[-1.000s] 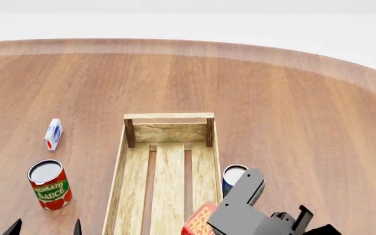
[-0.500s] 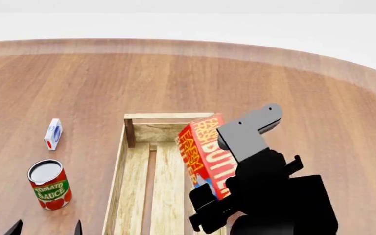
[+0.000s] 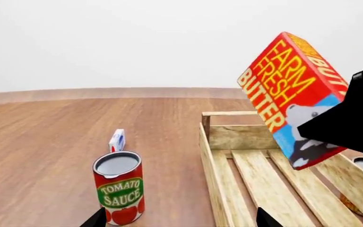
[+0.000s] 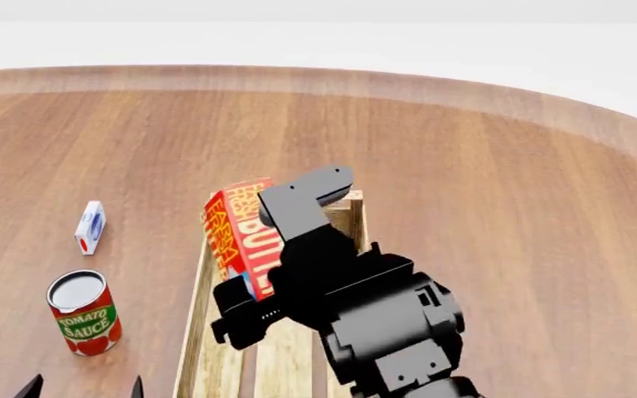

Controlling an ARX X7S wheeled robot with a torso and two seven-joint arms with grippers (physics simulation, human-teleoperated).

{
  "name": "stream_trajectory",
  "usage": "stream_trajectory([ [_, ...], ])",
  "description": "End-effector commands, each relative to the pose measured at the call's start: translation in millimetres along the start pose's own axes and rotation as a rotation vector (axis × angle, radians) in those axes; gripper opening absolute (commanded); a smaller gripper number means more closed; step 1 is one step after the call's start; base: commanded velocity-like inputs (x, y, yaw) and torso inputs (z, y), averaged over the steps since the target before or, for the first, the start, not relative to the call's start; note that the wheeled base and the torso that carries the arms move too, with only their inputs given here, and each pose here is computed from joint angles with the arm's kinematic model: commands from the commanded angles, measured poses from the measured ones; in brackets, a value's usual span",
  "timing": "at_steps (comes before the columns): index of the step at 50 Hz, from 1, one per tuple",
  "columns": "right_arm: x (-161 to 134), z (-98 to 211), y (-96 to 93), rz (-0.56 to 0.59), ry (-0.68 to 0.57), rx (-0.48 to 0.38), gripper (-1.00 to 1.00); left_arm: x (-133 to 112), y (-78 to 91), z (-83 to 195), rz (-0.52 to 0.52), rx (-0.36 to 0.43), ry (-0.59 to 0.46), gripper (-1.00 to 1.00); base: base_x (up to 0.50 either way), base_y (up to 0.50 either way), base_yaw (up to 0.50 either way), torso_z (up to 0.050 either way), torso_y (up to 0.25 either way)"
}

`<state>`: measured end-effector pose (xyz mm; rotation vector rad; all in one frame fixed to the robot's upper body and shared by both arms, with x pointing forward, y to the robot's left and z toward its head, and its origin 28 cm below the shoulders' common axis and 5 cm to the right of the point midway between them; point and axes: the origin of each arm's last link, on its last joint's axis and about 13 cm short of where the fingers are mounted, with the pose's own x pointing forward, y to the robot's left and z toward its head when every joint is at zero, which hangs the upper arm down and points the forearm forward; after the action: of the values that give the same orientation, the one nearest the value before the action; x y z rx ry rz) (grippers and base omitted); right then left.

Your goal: Pick up the butter and put it in the tray.

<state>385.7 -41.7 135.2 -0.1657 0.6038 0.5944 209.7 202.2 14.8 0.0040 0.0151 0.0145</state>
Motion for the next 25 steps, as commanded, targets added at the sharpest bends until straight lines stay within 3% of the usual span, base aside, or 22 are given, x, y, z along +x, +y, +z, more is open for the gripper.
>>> stream_trajectory([
  [1, 9.5, -5.1, -7.6, -0.098, 0.021, 0.112, -1.0, -2.0, -0.7, 0.2, -0.002, -0.001, -0.001, 1.0, 0.0, 0.0, 0.0, 0.0, 0.0],
  [11, 13.9, -31.3, -7.7, -0.111, 0.115, 0.125, -1.0, -3.5, -2.1, -1.0, -0.007, 0.001, 0.0, 1.0, 0.0, 0.0, 0.0, 0.0, 0.001],
  [25, 15.0, -45.0, -6.4, -0.117, 0.184, 0.109, -1.0, -3.4, -2.8, -0.2, -0.013, 0.004, 0.0, 1.0, 0.0, 0.0, 0.0, 0.001, 0.001],
])
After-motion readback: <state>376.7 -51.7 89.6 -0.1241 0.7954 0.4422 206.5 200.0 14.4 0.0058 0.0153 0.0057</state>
